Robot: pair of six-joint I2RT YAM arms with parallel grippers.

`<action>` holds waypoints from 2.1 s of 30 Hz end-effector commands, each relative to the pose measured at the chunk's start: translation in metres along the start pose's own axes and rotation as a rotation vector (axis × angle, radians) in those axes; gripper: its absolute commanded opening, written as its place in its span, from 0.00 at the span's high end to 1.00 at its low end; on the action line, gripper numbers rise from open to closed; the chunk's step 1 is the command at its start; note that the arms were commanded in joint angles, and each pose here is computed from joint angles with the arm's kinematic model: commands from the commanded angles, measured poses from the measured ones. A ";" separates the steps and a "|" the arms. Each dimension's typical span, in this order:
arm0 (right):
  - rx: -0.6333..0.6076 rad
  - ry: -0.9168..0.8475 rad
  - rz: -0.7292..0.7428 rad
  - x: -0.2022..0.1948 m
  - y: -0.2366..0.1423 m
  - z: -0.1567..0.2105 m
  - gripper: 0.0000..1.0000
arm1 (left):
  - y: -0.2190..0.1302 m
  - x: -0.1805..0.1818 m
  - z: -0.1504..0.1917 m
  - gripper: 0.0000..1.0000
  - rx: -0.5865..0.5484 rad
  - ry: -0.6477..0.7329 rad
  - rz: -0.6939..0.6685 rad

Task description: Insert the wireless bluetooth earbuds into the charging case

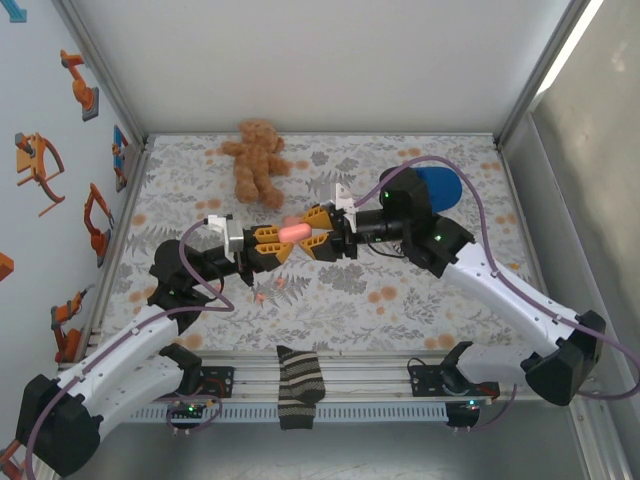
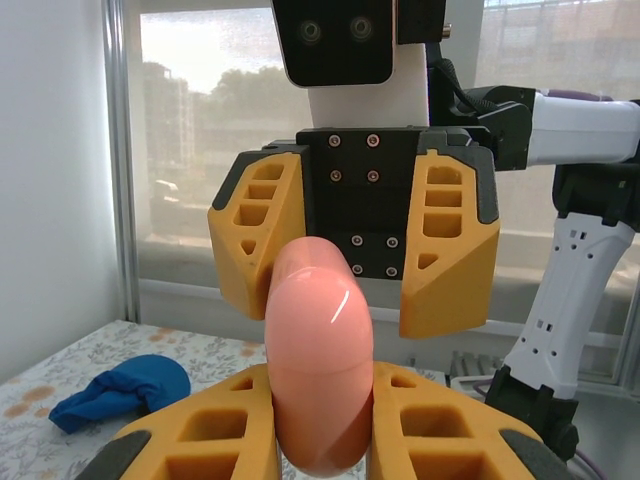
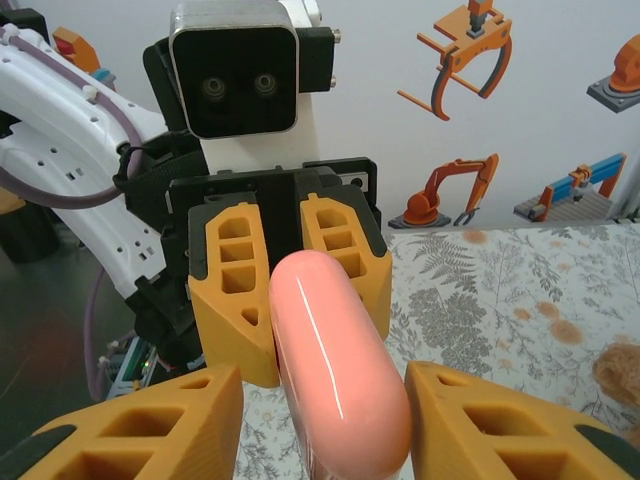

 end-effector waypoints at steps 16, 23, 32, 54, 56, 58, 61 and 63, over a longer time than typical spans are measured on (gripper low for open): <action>-0.047 0.020 -0.014 -0.001 0.002 -0.016 0.81 | 0.010 -0.009 -0.015 0.83 -0.012 0.027 0.059; -0.046 0.052 0.020 -0.002 -0.003 -0.018 0.84 | 0.008 -0.006 -0.010 0.47 0.007 0.026 0.034; 0.066 0.170 0.243 -0.030 -0.023 0.015 0.85 | -0.013 0.015 0.011 0.24 0.055 0.050 -0.200; 0.461 0.954 0.415 -0.113 -0.036 0.262 0.88 | -0.116 0.059 0.022 0.00 0.017 0.087 -0.889; 0.486 0.992 0.415 -0.114 -0.036 0.279 0.88 | -0.116 0.059 0.023 0.01 0.018 0.090 -0.887; 0.516 1.030 0.410 -0.112 -0.035 0.294 0.88 | -0.115 0.060 0.024 0.01 0.017 0.090 -0.886; 0.547 1.073 0.400 -0.109 -0.037 0.312 0.88 | -0.115 0.061 0.026 0.01 0.019 0.089 -0.885; 0.560 1.107 0.391 -0.105 -0.040 0.324 0.88 | -0.115 0.062 0.026 0.01 0.016 0.089 -0.888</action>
Point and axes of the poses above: each hand's point on the last joint's axis, 136 mm out from that joint toward the fingers, its own y axis out along the fingers, its own x axis along the line the jaws close on, z = x × y, the point moved 2 cm from there along -y, back along the fingers, and after that the axes turned 15 degrees about -y, right-handed, at the moved point
